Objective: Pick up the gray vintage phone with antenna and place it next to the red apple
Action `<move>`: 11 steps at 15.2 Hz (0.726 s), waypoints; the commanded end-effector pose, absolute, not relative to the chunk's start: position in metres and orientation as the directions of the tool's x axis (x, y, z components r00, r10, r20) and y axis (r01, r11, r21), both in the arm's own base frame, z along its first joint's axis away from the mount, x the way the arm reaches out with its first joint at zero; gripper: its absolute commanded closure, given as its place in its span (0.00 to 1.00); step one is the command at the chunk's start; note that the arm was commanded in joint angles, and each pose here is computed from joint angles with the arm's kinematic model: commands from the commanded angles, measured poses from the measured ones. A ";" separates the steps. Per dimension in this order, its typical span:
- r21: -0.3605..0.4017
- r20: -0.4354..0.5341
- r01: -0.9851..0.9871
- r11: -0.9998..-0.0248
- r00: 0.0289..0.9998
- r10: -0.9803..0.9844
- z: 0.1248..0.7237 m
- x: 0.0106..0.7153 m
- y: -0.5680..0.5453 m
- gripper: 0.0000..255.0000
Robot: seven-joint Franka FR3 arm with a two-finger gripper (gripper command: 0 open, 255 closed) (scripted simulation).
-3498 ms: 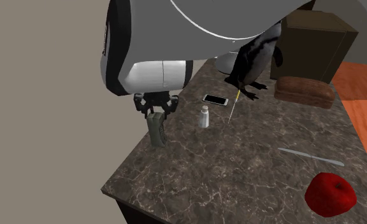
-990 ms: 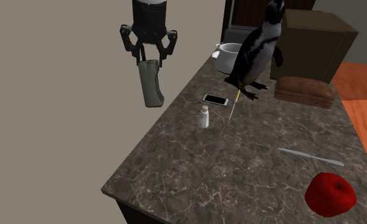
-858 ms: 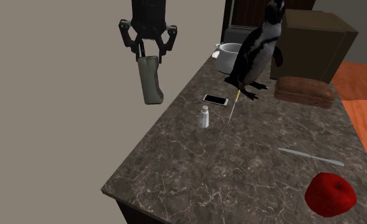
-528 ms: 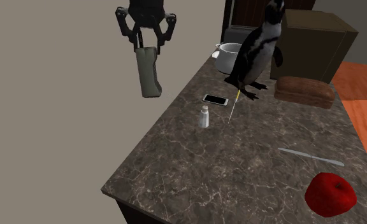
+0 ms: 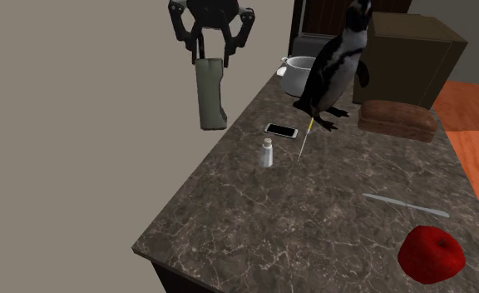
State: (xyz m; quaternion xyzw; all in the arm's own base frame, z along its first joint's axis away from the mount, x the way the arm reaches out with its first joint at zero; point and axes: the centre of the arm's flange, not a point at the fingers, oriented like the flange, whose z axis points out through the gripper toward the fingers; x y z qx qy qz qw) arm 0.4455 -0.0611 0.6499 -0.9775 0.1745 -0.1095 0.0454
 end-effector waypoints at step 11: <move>-0.128 0.199 -0.331 -0.935 0.915 -0.351 0.650 0.304 -0.126 1.00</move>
